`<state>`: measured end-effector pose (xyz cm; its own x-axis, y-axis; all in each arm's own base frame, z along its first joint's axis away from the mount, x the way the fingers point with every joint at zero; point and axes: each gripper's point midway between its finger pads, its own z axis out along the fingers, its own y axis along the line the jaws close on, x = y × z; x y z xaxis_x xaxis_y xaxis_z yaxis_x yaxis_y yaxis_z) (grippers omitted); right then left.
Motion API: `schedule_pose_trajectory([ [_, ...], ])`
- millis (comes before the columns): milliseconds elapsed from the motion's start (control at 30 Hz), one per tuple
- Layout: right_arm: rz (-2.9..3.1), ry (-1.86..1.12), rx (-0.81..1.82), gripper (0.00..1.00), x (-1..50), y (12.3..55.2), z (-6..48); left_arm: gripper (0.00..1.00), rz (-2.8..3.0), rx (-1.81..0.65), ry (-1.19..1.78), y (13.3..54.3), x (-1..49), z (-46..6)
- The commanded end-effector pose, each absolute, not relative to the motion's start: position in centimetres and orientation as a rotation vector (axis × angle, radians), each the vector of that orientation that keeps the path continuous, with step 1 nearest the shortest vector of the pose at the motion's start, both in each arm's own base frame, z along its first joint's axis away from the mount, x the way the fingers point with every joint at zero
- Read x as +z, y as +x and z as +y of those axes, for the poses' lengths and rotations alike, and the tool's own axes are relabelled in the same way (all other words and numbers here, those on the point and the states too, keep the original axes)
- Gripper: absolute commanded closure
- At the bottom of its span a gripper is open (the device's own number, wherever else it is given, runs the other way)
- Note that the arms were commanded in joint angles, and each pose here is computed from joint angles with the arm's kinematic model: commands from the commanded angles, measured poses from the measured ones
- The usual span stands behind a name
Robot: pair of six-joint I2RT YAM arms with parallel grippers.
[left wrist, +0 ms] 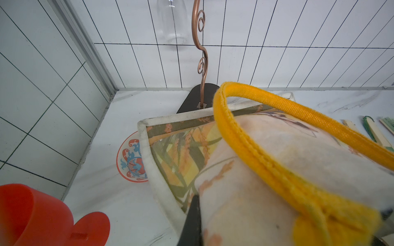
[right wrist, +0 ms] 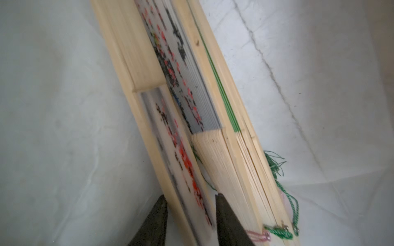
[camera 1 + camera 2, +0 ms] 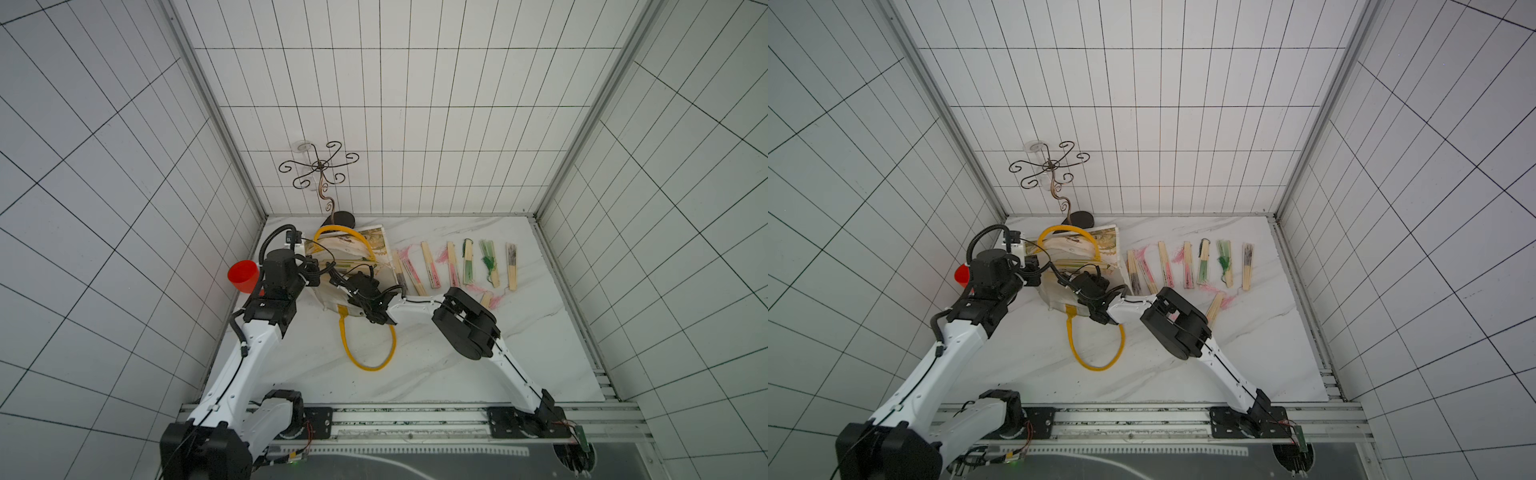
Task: Take out the folding fans from the tote bags
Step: Pick up the folding fan from the canvas bag.
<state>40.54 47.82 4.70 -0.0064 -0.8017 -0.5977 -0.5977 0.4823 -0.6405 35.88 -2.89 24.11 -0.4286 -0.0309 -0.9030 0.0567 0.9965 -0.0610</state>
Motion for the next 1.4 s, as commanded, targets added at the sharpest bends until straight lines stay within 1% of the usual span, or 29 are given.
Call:
schedule_pose_trajectory([
  [0,1.630,-1.210,-0.183,0.64,7.7,40.8,49.8,1.00,1.940,-0.135,0.023,36.5,26.9,-3.4],
  [167,1.627,-1.238,-0.179,0.75,7.5,40.2,49.6,1.00,1.942,-0.128,0.018,36.6,26.9,-3.3],
  [300,1.616,-1.232,-0.175,0.84,8.7,39.7,49.3,1.00,1.943,-0.114,0.008,36.6,26.9,-3.0],
  [567,1.579,-1.231,-0.169,1.00,11.0,37.0,48.3,1.00,1.944,-0.093,-0.010,36.5,26.8,-2.6],
  [767,1.599,-1.190,-0.145,1.00,12.7,35.2,47.0,1.00,1.943,-0.062,-0.032,36.5,26.8,-2.1],
  [967,1.691,-1.137,-0.046,1.00,13.8,33.0,45.6,1.00,1.936,-0.038,-0.046,36.4,27.0,-1.6],
  [1367,1.870,-1.121,0.017,1.00,13.4,27.2,41.7,1.00,1.923,0.019,-0.085,36.2,27.3,-0.5],
])
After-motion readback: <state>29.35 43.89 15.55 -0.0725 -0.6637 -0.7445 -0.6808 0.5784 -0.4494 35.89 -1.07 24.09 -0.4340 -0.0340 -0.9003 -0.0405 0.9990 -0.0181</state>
